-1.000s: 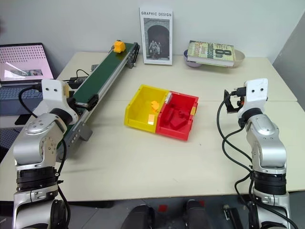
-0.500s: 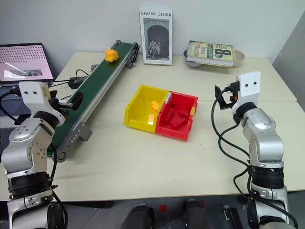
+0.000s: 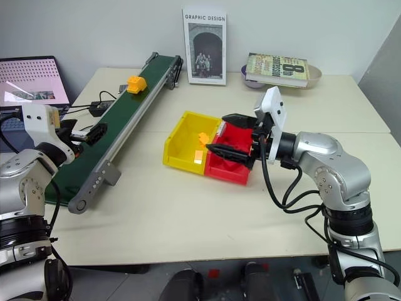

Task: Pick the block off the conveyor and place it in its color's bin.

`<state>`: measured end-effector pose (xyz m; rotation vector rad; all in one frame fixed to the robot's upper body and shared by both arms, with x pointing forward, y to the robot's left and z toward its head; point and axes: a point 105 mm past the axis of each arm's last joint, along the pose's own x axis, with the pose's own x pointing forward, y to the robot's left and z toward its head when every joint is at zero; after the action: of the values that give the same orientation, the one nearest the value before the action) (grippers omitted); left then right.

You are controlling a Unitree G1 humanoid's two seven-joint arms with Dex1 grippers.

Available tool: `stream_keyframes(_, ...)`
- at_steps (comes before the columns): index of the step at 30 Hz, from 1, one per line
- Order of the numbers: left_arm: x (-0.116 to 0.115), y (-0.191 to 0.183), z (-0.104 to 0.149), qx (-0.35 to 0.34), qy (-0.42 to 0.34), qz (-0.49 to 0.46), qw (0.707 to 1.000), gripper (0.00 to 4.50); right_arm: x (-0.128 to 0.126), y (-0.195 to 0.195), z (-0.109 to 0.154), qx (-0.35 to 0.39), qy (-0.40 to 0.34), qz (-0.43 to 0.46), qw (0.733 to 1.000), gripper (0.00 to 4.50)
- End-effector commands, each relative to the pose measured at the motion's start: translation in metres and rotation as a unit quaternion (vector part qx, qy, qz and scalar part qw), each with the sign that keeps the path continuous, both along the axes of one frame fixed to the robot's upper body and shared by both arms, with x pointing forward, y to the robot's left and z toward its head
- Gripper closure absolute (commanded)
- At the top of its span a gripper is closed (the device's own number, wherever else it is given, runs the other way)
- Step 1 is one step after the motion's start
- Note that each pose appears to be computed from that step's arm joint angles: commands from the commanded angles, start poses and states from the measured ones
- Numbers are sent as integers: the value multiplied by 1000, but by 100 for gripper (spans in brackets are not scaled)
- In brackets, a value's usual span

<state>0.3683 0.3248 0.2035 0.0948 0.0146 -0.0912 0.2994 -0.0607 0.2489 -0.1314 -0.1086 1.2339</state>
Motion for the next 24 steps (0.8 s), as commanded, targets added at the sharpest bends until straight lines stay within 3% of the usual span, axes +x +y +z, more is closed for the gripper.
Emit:
stream_keyframes(1, 1, 0, 22, 23, -34, -3, 999, 1, -6, 2, 12, 3, -32, 9, 999, 0)
stream_keyframes(24, 10, 5, 18, 34, -28, 8, 999, 1, -19, 11, 13, 10, -29, 26, 999, 0)
